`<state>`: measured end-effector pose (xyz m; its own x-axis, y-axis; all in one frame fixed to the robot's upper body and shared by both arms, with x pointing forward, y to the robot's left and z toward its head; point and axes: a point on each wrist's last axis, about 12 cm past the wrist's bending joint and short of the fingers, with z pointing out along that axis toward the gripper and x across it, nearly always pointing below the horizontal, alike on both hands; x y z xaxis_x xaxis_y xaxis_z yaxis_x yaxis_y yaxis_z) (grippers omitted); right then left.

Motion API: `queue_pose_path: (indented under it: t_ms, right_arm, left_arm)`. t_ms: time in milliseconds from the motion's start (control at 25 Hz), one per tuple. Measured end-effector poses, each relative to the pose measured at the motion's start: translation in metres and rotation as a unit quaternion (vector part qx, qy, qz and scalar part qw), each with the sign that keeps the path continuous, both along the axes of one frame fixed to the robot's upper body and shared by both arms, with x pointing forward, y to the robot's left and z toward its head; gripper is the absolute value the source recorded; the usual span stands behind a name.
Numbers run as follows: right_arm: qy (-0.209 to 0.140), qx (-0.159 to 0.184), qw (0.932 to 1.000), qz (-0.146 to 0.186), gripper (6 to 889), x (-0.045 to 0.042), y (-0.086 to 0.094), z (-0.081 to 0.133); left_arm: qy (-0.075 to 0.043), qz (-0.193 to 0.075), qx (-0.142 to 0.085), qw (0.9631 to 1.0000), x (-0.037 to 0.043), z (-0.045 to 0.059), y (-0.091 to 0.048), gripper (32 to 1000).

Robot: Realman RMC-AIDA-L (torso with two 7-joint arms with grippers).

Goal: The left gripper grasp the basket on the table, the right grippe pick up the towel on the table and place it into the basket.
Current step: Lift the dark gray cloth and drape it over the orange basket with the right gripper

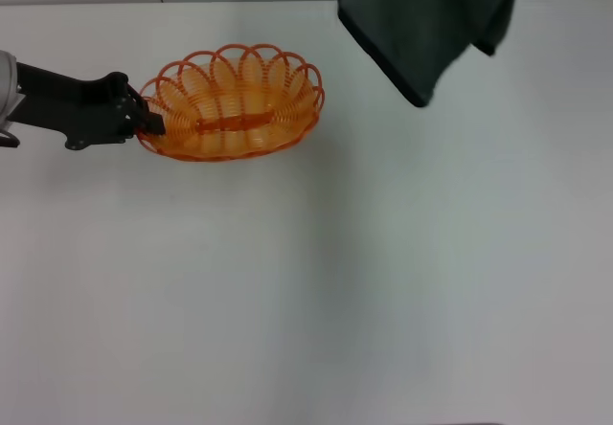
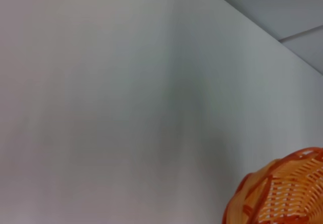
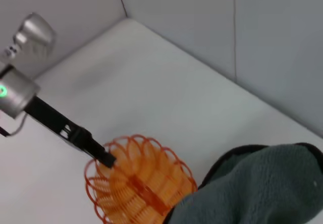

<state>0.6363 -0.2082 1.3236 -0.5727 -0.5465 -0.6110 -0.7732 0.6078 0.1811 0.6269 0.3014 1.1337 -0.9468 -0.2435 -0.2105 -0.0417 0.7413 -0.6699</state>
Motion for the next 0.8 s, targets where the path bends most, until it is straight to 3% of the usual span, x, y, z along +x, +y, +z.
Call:
queue_pose_path:
  t_ms: [320,640,800]
  right_arm:
    - [-0.032,0.01,0.9992,0.024,59,0.008,0.025,0.013]
    - [-0.03,0.016,0.9975,0.061,59,0.0154,0.056,0.007]
    - [-0.037,0.001,0.9965,0.075,59,0.0184,0.072,-0.002]
  left_arm:
    - [-0.003,-0.001,0.0,1.0,0.0021,0.001,-0.004,89]
    - [-0.005,-0.003,-0.001,1.0,0.0037,0.002,-0.006,89]
    - [-0.006,-0.004,-0.001,1.0,0.0045,0.003,-0.007,89]
